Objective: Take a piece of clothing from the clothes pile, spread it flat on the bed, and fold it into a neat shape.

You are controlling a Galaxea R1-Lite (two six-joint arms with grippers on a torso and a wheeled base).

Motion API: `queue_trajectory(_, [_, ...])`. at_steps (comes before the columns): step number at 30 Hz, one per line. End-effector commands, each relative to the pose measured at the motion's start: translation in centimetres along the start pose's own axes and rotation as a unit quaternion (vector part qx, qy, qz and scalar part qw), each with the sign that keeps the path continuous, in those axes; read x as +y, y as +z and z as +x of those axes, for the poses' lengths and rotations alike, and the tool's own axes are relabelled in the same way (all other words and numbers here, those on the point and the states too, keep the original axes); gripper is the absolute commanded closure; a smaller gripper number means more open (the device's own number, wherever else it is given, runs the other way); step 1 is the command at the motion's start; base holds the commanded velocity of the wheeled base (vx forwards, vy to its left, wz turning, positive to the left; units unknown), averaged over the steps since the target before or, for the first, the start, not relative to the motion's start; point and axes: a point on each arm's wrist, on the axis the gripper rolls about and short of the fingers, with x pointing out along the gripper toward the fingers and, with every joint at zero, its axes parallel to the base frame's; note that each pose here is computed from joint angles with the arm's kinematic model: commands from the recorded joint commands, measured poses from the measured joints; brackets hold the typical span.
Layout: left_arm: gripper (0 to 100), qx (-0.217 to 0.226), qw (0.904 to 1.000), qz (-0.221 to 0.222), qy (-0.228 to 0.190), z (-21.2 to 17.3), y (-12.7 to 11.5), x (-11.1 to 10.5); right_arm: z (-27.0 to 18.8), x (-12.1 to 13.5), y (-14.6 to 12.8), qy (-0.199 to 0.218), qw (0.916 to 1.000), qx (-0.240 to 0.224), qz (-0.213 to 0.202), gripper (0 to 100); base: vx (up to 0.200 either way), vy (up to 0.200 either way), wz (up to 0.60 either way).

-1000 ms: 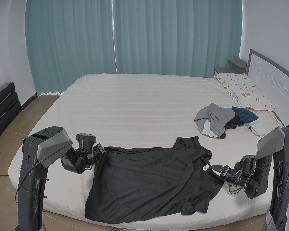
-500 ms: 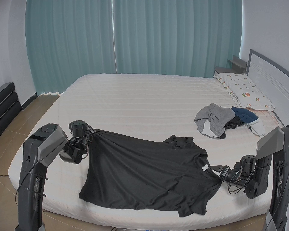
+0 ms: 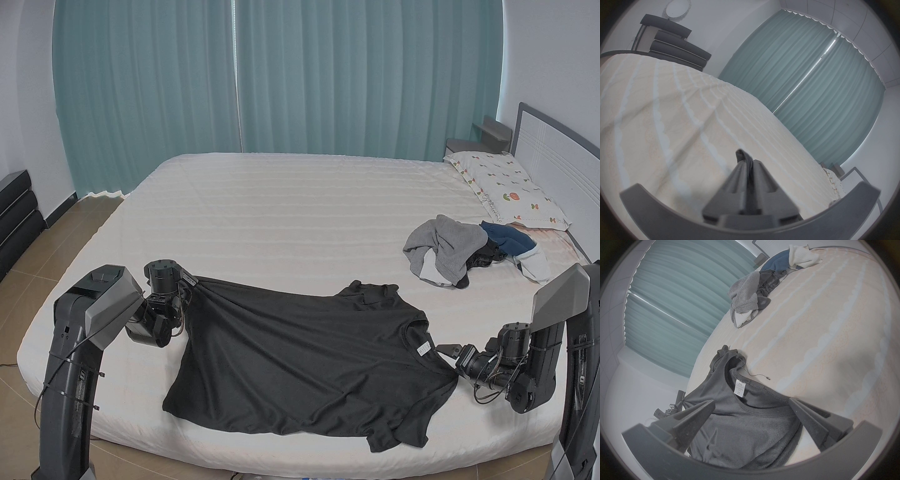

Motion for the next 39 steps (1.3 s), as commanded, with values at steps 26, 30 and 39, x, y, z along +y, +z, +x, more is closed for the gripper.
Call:
queue_trajectory(26, [0,0.133,0.9911,0.012,-0.003,-14.0,-0.5,0.7,-0.2,0.1,-0.5,0.001,1.0,0.005,-0.003,0,0.0,0.0,0.0])
queue_trajectory(30, [0,0.152,0.9881,-0.003,0.023,-16.9,-0.2,2.2,-0.2,0.1,-0.4,0.001,1.0,0.004,-0.003,0,-0.15,0.0,0.0])
queue_trajectory(39, [0,0.192,0.98,-0.017,0.048,-21.8,-1.0,4.4,-0.2,0.1,-0.4,0.001,1.0,0.004,-0.003,0,-0.2,0.0,0.0])
